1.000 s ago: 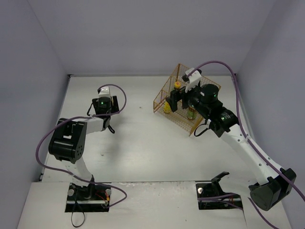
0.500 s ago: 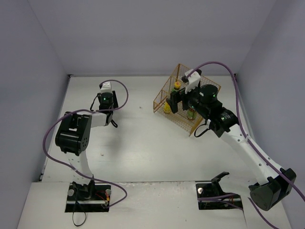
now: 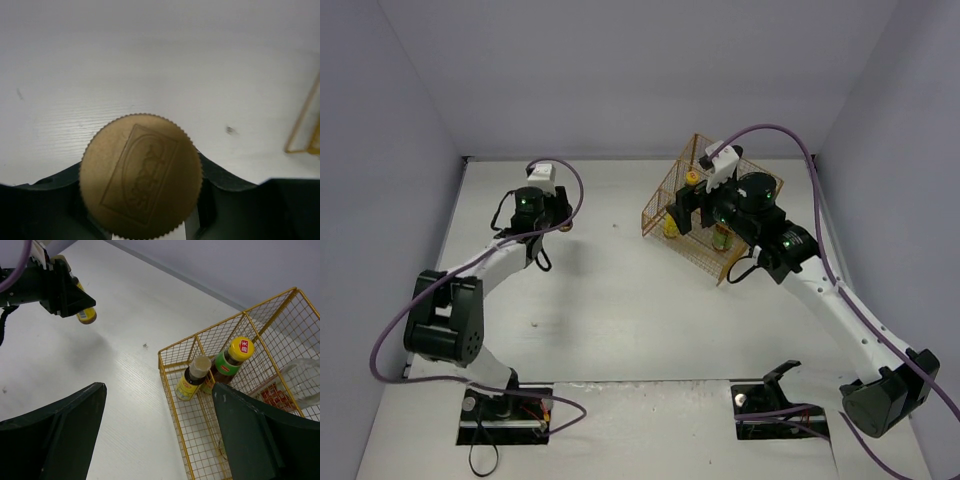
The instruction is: Organize the condiment bottles
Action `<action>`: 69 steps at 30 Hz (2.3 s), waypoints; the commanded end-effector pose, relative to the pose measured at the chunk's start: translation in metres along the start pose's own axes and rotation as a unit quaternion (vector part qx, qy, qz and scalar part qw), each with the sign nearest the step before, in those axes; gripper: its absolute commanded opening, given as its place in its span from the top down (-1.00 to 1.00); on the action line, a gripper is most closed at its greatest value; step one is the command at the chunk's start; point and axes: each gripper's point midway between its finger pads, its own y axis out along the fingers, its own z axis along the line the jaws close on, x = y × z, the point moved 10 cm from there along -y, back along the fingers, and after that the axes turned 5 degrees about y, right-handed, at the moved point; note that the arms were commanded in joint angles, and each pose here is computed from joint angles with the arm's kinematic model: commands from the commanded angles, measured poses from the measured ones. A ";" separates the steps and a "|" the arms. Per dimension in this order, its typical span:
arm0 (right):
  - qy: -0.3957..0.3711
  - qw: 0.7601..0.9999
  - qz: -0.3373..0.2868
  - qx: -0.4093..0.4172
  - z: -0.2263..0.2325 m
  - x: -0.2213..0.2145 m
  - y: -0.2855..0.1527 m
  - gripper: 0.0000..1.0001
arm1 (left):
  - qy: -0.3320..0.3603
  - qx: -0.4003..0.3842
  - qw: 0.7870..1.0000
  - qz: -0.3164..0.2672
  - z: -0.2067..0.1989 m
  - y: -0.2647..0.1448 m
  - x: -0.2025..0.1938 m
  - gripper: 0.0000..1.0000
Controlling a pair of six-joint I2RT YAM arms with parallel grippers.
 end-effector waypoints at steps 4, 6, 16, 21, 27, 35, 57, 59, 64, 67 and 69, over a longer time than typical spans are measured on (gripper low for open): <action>0.009 0.995 -0.071 0.063 0.012 0.042 0.003 -0.78 | 0.046 -0.217 0.972 -0.083 -0.041 -0.070 0.075 1.00; 0.011 0.993 -0.080 0.088 0.017 0.046 0.006 -0.77 | 0.072 -0.272 0.957 -0.072 -0.052 -0.090 0.077 1.00; 0.006 0.982 -0.081 0.169 0.056 0.063 0.036 -0.72 | 0.162 -0.436 0.885 -0.025 -0.071 -0.167 0.086 1.00; 0.011 0.973 -0.086 0.212 0.080 0.070 0.045 -0.70 | 0.191 -0.472 0.861 -0.004 -0.070 -0.189 0.081 1.00; 0.020 0.967 -0.088 0.238 0.089 0.069 0.057 -0.67 | 0.212 -0.446 0.870 0.012 -0.064 -0.191 0.068 1.00; 0.004 0.985 -0.059 0.165 0.072 0.036 0.060 -0.66 | 0.190 -0.347 0.918 -0.030 -0.064 -0.148 0.036 1.00; 0.032 0.999 -0.009 -0.004 0.008 -0.011 -0.029 -0.75 | 0.145 -0.256 0.950 -0.102 -0.152 -0.046 -0.030 0.90; 0.032 0.999 -0.011 -0.008 0.008 -0.011 -0.034 -0.76 | 0.135 -0.255 0.952 -0.104 -0.155 -0.045 -0.033 0.76; 0.038 0.999 -0.007 -0.019 0.008 -0.014 -0.041 -0.76 | 0.117 -0.249 0.957 -0.096 -0.156 -0.041 -0.048 0.51; 0.044 0.999 -0.006 -0.020 0.008 -0.017 -0.043 -0.76 | 0.111 -0.246 0.959 -0.082 -0.154 -0.043 -0.059 0.26; 0.046 0.999 -0.006 -0.020 0.008 -0.018 -0.044 -0.76 | 0.111 -0.245 0.960 -0.075 -0.151 -0.045 -0.065 -0.01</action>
